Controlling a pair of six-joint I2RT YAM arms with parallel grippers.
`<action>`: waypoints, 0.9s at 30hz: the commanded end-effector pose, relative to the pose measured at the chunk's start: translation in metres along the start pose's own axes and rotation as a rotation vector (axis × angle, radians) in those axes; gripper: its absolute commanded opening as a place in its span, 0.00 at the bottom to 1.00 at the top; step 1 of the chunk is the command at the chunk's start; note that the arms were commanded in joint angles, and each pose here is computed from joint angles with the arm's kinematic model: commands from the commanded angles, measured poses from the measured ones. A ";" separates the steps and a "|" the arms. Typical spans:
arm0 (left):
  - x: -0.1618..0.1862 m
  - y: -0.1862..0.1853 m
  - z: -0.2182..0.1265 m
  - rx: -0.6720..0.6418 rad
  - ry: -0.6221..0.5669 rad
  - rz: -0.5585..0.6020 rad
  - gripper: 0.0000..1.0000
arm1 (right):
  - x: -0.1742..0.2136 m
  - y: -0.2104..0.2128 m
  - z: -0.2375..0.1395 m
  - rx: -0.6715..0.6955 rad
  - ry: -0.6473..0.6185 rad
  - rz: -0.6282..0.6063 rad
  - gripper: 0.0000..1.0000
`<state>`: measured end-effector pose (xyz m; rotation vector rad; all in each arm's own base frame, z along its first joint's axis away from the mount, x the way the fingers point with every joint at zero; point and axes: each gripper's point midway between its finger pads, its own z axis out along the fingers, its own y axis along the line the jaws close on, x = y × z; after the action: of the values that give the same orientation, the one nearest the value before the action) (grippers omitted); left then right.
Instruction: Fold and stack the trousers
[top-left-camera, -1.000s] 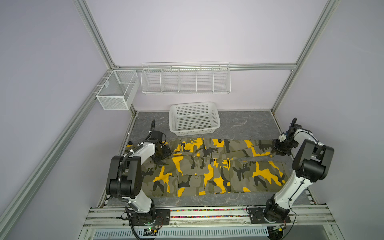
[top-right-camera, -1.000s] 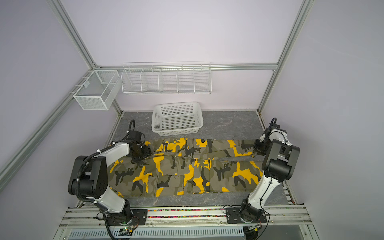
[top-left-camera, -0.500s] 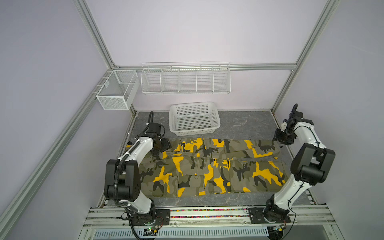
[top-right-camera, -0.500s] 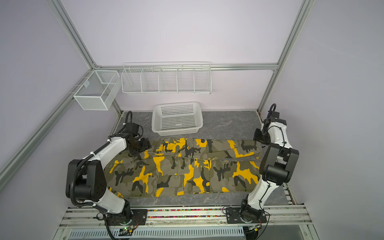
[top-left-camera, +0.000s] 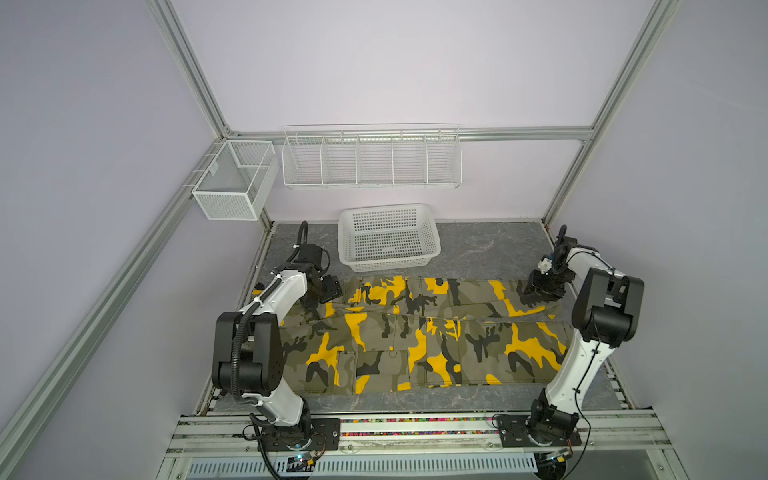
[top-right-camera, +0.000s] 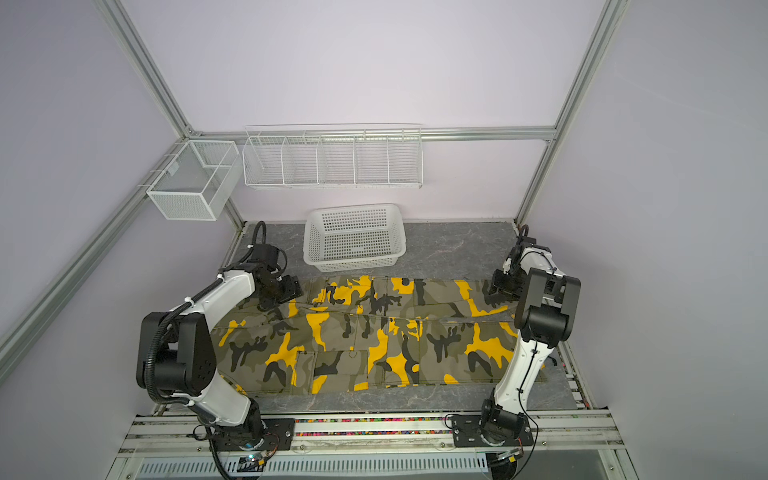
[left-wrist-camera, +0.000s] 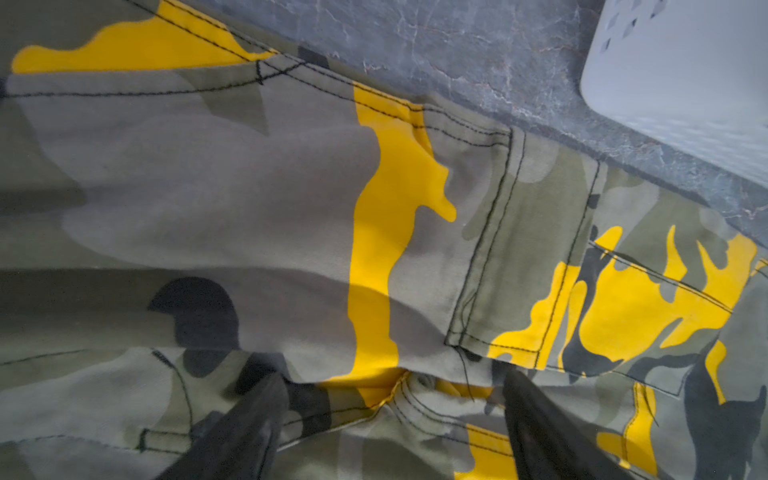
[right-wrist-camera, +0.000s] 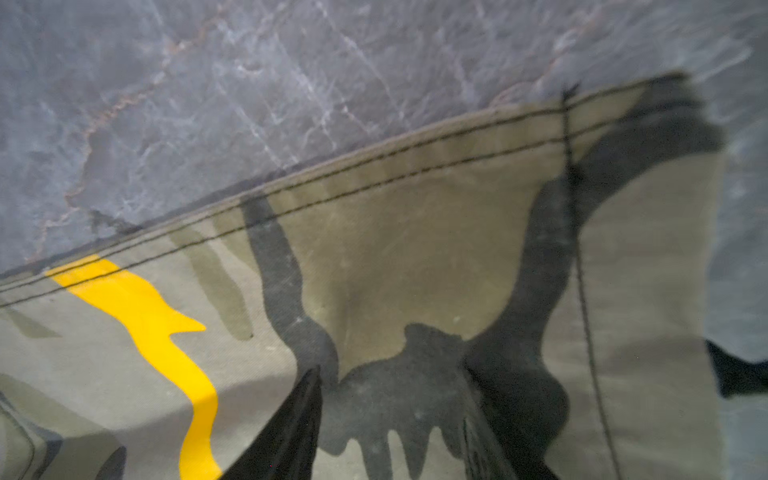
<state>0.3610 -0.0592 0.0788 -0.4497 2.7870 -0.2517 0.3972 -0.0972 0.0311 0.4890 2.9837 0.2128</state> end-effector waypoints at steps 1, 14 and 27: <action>0.005 0.007 0.001 -0.021 0.010 0.019 0.82 | -0.024 -0.018 -0.028 0.062 -0.102 -0.010 0.57; -0.006 0.012 -0.010 -0.011 -0.013 -0.004 0.84 | -0.071 -0.041 0.000 0.107 -0.068 -0.041 0.64; -0.051 0.053 -0.022 -0.141 -0.095 -0.153 0.85 | -0.066 -0.027 0.026 0.019 0.002 -0.043 0.21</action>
<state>0.3825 -0.0128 0.1030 -0.5891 2.7031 -0.1792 0.4673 -0.1554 0.0229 0.4327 2.9230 0.0883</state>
